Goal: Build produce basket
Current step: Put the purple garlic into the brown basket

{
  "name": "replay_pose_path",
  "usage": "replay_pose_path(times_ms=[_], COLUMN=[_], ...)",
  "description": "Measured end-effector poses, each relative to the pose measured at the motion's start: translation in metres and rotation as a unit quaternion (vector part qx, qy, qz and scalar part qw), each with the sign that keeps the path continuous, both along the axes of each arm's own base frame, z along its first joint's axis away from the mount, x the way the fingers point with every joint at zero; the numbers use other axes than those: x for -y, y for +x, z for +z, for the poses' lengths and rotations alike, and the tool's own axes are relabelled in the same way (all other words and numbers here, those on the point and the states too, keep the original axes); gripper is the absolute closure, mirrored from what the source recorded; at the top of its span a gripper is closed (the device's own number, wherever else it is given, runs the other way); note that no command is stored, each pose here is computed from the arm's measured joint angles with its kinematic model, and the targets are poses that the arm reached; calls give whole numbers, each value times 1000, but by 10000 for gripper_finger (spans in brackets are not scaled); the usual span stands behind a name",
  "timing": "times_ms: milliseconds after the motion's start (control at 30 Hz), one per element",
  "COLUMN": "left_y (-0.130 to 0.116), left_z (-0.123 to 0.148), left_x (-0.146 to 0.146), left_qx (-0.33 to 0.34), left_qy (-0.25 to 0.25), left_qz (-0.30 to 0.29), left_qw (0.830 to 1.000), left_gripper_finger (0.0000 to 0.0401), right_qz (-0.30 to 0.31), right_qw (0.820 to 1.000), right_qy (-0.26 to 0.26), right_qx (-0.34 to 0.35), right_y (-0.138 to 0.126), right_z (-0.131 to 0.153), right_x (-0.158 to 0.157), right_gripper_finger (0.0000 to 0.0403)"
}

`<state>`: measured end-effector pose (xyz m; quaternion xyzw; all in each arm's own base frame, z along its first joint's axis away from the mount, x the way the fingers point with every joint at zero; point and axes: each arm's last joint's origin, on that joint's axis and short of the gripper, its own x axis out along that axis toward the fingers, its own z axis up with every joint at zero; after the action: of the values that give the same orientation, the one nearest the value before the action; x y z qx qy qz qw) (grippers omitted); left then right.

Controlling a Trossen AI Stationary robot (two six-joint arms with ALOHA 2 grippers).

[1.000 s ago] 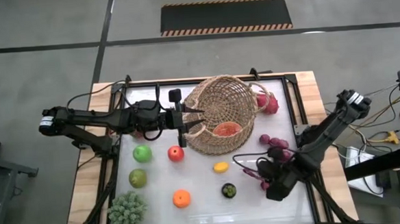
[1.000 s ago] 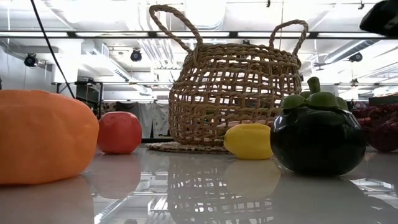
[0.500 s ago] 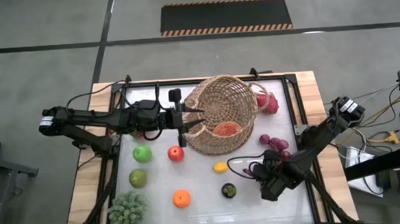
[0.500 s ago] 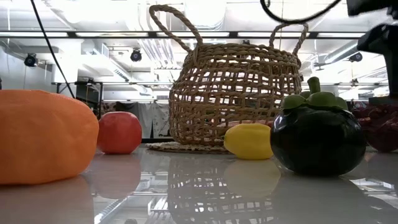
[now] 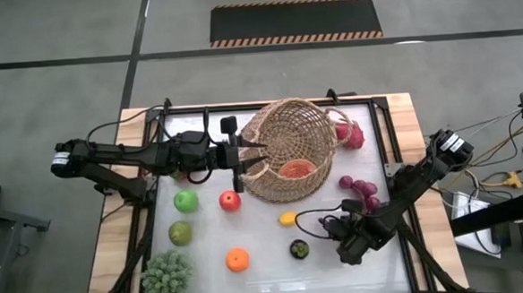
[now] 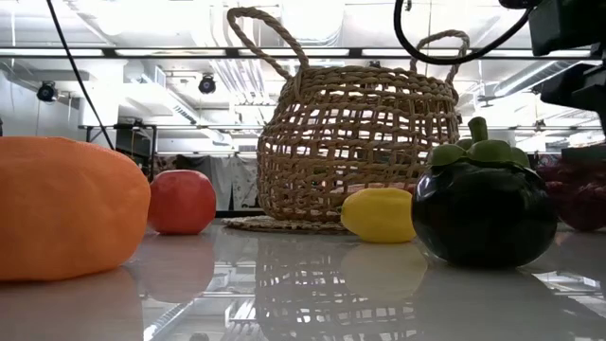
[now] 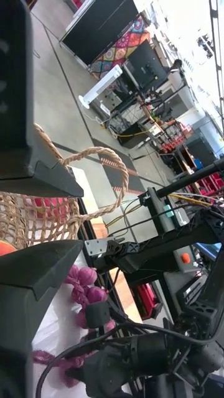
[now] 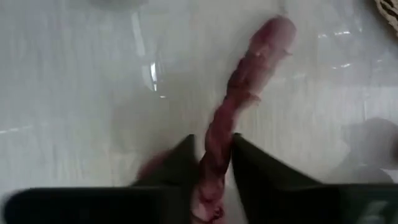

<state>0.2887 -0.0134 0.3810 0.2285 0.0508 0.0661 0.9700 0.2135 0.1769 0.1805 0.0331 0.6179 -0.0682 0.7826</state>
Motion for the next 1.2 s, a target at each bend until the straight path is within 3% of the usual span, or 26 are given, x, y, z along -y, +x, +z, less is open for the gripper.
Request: replay_pose_path(times_ms=[33,100,267,567,767,933,1200], left_y=[0,0,-1,-2,-3,-4,-4], left_z=[0,0,1,1,2,3,3], left_x=[0,0,0,0,0,-1,-1], left_qx=[0,0,0,2,3,5,8], left_qy=[0,0,4,3,2,0,4], left_qz=[0,0,0,1,1,1,0], left_qw=[1000,1000,1000,1000,1000,1000,1000], left_gripper_finger=[299,299,299,299,299,299,299], right_qz=[2,12,24,25,58,109,160], right_qw=[1000,1000,996,971,927,884,787], right_qy=[4,22,84,153,215,229,219], right_qx=[-2,-5,24,180,302,392,554], right_y=[0,0,1,-10,-20,-28,-31], right_z=[0,1,16,77,121,149,198], right_x=[0,-2,-5,8,18,24,36], right_gripper_finger=[361,377,387,388,388,389,389])
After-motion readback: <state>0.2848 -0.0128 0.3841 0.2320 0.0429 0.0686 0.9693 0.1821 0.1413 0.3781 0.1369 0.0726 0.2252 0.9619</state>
